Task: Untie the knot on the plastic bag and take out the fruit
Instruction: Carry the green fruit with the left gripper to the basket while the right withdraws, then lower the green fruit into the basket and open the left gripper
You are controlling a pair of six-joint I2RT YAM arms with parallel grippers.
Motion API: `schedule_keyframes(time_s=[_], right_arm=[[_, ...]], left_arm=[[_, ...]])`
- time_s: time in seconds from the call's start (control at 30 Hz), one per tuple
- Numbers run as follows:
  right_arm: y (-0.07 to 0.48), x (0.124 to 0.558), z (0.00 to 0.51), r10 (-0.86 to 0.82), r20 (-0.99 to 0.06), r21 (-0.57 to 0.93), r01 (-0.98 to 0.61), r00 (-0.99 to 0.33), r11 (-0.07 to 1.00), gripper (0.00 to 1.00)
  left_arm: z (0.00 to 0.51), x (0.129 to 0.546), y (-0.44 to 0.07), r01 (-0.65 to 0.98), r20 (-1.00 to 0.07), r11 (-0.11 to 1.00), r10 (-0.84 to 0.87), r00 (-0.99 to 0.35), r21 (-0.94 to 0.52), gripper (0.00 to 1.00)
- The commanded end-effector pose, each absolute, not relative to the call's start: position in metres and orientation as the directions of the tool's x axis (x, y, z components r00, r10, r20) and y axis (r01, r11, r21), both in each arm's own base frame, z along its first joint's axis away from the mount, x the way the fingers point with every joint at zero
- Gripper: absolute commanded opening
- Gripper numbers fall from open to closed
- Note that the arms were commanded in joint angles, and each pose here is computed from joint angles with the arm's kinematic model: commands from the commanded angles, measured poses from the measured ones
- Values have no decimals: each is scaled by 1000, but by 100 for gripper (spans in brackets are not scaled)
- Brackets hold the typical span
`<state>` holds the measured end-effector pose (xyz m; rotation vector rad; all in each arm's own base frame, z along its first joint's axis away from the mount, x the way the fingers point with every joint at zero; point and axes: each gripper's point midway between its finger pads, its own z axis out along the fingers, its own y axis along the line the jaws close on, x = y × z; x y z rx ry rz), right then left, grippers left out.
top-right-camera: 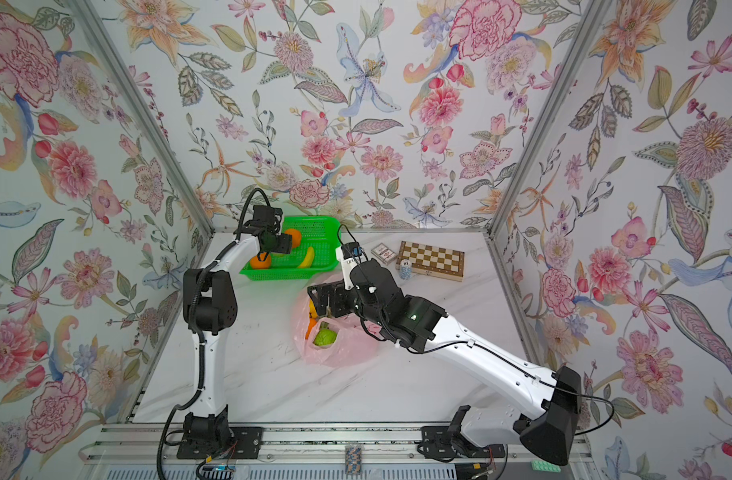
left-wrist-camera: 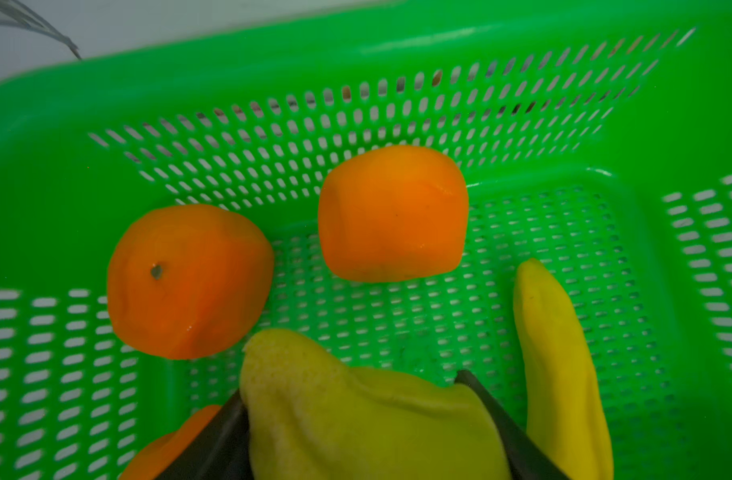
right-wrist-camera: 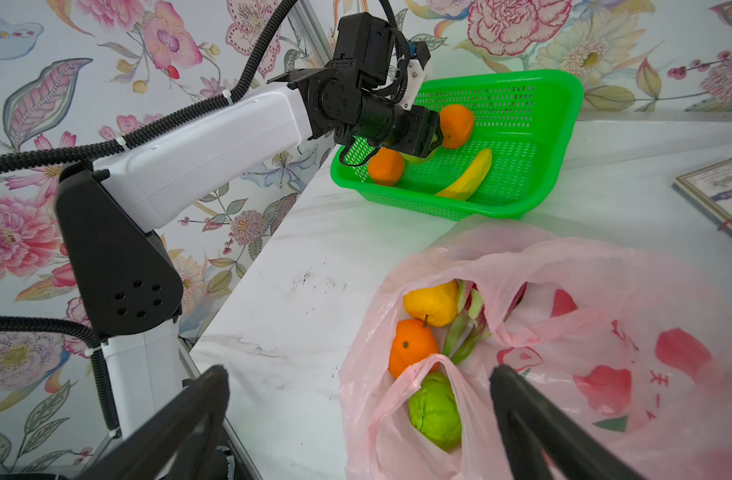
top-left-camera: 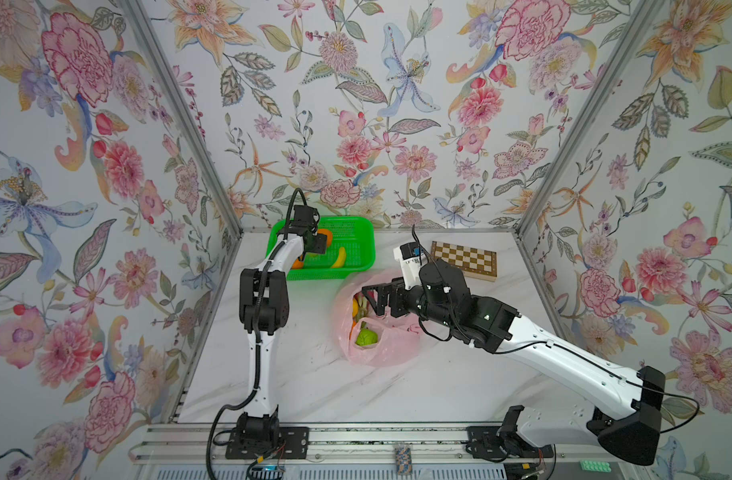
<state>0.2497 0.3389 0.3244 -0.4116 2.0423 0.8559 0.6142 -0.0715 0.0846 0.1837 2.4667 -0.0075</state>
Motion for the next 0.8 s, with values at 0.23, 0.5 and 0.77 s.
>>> schedule_keyframes(time_s=[0.23,0.5,0.77], right_arm=[[329,243,336,29,-850,380,-575,-526,725,99],[324,242,332,39,-849,385,-565,-528,730,99],[327,245,330,32,-849,380,-568,-527,730,99]], left_arm=[[34,606,-64,125,-474,991,135,-870,54,60],[76,608,-70,136,-558,990,129,-820,28,85],[139,599,-70,131,-633,991,115,-765,22,99]])
